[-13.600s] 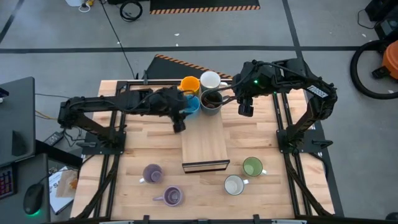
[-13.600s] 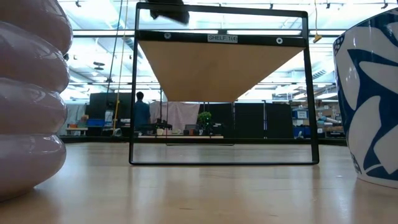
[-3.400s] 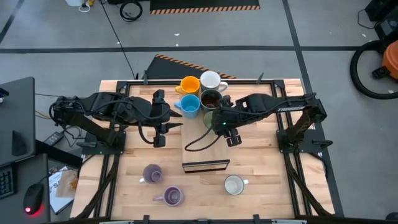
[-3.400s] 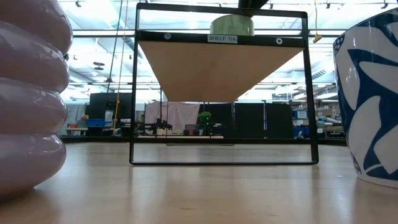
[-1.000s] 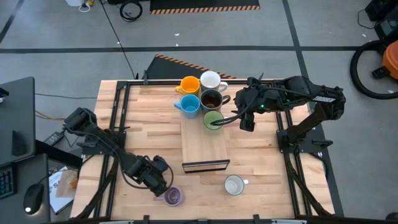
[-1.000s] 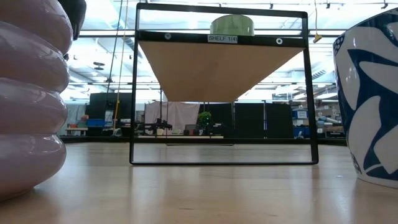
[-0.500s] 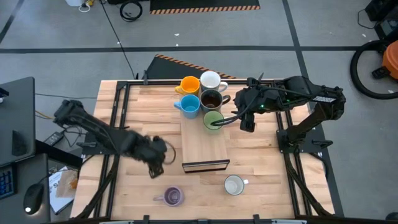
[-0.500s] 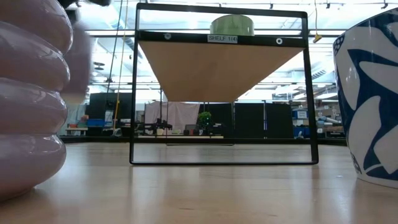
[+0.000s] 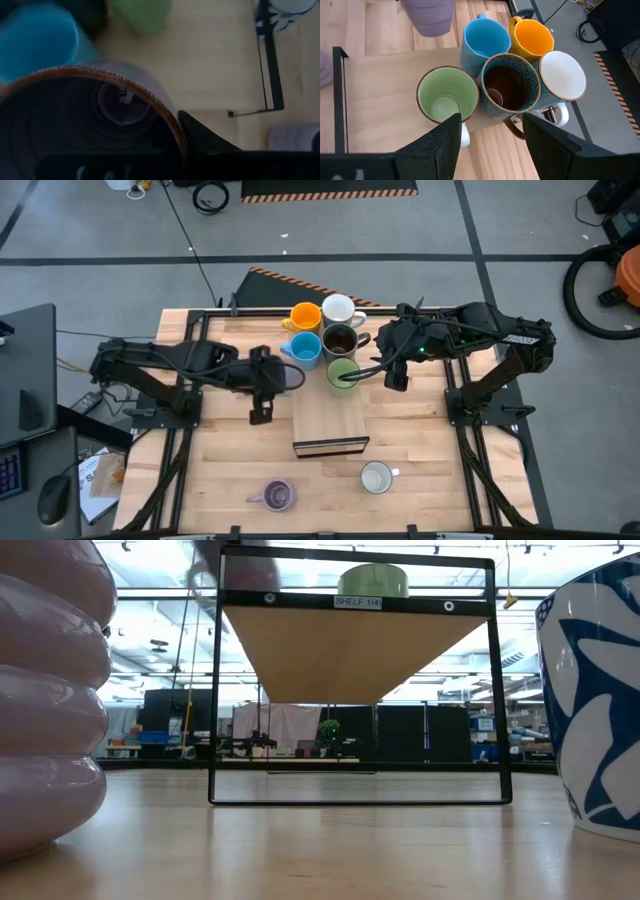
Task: Place coffee mugs
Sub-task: Put the purple patterned mug on the shelf
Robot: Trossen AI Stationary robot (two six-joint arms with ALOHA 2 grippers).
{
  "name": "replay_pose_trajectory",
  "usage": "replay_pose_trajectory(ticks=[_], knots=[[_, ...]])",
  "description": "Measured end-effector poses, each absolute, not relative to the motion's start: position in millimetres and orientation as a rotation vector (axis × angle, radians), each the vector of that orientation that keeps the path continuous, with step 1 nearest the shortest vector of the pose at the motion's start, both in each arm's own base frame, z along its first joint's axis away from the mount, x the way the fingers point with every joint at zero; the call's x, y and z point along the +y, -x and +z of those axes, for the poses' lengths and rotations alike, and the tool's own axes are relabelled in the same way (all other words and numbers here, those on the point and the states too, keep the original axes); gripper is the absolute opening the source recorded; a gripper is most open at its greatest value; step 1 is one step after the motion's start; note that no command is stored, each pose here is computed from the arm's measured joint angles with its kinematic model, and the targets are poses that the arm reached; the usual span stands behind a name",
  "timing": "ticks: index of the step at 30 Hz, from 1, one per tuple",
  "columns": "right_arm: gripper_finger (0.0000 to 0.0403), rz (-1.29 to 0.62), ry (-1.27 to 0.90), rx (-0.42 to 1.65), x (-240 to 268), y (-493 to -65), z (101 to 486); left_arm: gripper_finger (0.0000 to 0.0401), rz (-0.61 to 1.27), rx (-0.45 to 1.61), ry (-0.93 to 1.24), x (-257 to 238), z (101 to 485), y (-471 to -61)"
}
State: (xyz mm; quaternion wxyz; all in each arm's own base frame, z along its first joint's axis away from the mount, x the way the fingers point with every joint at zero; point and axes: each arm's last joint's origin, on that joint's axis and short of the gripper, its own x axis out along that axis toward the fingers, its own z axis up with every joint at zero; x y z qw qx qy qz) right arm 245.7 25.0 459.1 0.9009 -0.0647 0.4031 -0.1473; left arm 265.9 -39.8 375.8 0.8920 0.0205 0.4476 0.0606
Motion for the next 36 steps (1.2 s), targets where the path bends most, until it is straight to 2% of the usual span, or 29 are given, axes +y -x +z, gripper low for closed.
replay_pose_trajectory(ticks=[5,16,26,36], knots=[[0.0217,-0.308,0.139,0.833,25,-246,459,0.0025,0.038,0.914,-0.172,-41,370,-285],[0.0217,-0.302,0.149,0.822,25,-247,460,0.0028,-0.005,0.984,-0.119,-44,337,-321],[0.0217,-0.297,0.157,0.812,25,-248,461,0.0028,0.017,0.998,0.006,-24,335,-325],[0.0217,-0.297,0.156,0.809,25,-248,461,0.0033,0.0,0.999,-0.01,-18,335,-325]])
